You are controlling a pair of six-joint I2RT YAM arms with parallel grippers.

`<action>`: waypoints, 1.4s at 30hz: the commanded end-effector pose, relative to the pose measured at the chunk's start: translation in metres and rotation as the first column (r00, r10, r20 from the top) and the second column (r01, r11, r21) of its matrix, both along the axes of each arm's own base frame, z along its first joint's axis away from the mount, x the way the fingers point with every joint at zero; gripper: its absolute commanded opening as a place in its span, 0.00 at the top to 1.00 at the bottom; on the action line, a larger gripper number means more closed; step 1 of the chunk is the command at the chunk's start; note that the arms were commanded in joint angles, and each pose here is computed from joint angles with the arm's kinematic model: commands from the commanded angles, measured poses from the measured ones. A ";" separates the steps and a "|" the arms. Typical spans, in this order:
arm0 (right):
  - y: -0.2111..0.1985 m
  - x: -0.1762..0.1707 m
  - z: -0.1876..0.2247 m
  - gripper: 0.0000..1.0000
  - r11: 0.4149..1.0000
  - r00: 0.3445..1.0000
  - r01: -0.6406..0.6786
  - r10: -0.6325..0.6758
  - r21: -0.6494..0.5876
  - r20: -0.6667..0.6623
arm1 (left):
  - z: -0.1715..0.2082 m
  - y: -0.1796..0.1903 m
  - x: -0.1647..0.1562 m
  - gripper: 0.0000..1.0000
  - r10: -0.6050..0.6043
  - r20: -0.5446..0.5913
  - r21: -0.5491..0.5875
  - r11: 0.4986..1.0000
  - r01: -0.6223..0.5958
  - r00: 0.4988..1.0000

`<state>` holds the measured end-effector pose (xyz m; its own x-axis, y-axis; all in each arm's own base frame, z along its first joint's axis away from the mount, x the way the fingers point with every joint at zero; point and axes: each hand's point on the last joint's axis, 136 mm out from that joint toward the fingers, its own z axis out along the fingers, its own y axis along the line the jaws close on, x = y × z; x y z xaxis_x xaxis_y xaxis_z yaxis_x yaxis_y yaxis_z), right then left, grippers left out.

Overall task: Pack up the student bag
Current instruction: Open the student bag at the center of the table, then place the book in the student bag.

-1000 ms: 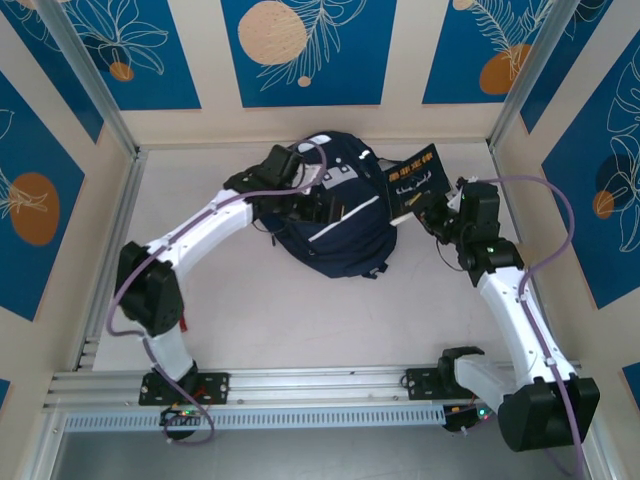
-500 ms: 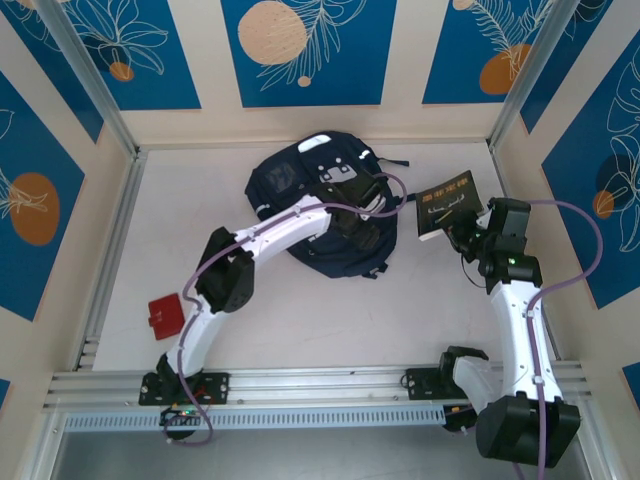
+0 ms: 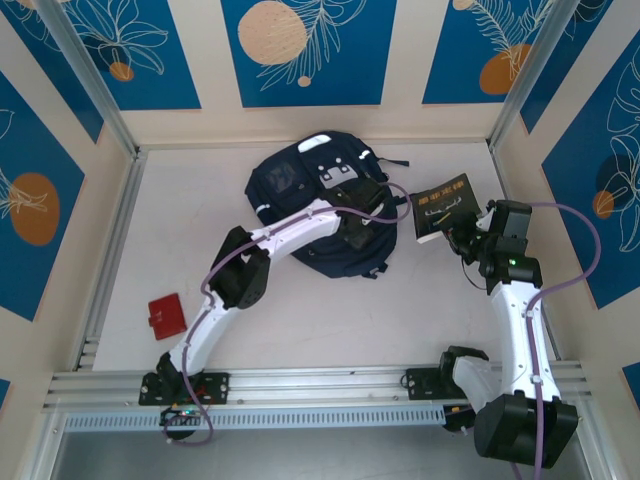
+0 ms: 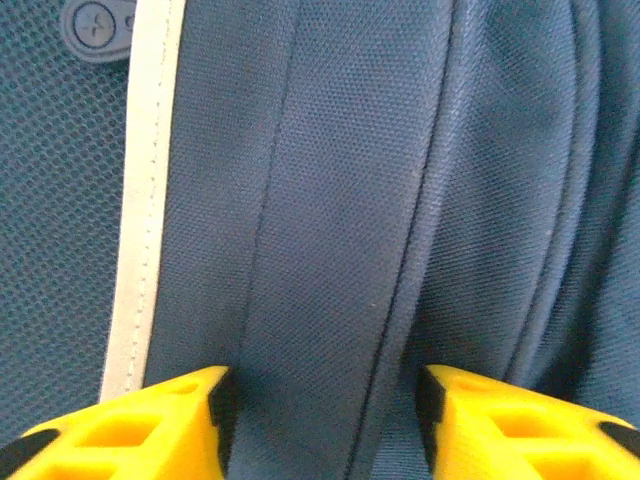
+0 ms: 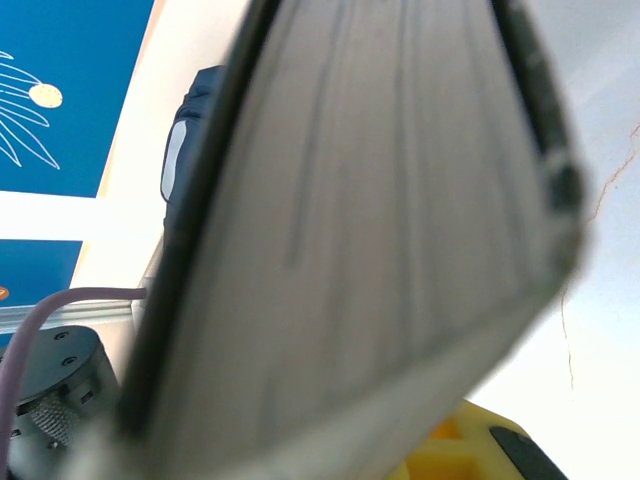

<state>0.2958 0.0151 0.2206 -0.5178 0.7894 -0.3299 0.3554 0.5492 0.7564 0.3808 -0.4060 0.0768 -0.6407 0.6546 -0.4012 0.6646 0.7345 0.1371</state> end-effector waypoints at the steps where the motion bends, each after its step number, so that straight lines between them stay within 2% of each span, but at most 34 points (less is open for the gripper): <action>1: 0.004 0.004 0.023 0.91 0.999 0.994 -0.034 0.035 -0.007 0.103 | 0.008 0.007 0.007 0.62 0.013 0.047 0.047 0.999 -0.015 0.999; 6: 0.004 0.000 0.027 0.91 0.999 0.993 -0.038 0.040 -0.020 0.108 | 0.055 0.014 0.018 0.91 0.043 0.148 0.008 0.999 -0.045 0.988; 9: 0.005 -0.004 0.031 0.91 0.999 0.992 -0.043 0.046 -0.033 0.114 | 0.094 0.022 0.024 1.00 0.064 0.219 -0.043 0.997 -0.056 0.974; 15: 0.011 -0.012 0.041 0.91 0.996 0.986 -0.080 0.085 -0.041 0.141 | 0.166 0.052 0.038 1.00 0.154 0.319 -0.182 0.978 -0.099 0.935; 21: 0.035 -0.018 0.051 0.91 0.977 0.958 -0.212 0.206 0.010 0.201 | 0.209 0.079 0.060 1.00 0.288 0.331 -0.342 0.924 -0.170 0.899; 24: 0.056 -0.022 0.055 0.91 0.948 0.923 -0.315 0.296 0.043 0.244 | 0.220 0.080 0.068 1.00 0.325 0.311 -0.414 0.892 -0.181 0.893; 28: 0.081 -0.030 0.057 0.91 0.911 0.880 -0.411 0.383 0.045 0.281 | 0.229 0.067 0.074 1.00 0.315 0.292 -0.465 0.872 -0.154 0.903; 32: 0.096 -0.034 0.048 0.90 0.898 0.873 -0.438 0.414 0.039 0.257 | 0.225 0.060 0.080 1.00 0.317 0.282 -0.468 0.869 -0.158 0.906; 38: 0.110 -0.029 0.018 0.91 0.900 0.908 -0.415 0.400 0.131 0.126 | 0.229 0.054 0.080 1.00 0.312 0.266 -0.496 0.856 -0.148 0.912; 42: 0.131 -0.018 0.013 0.91 0.863 0.884 -0.465 0.442 0.196 0.154 | 0.229 0.051 0.078 1.00 0.300 0.256 -0.504 0.853 -0.138 0.919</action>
<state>0.2660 0.1313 0.2156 -0.8100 0.5441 -0.2189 0.1083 0.5056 0.8559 0.4465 -0.3444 0.2479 -0.6237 0.3113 -0.7170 0.4578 0.8890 -0.0122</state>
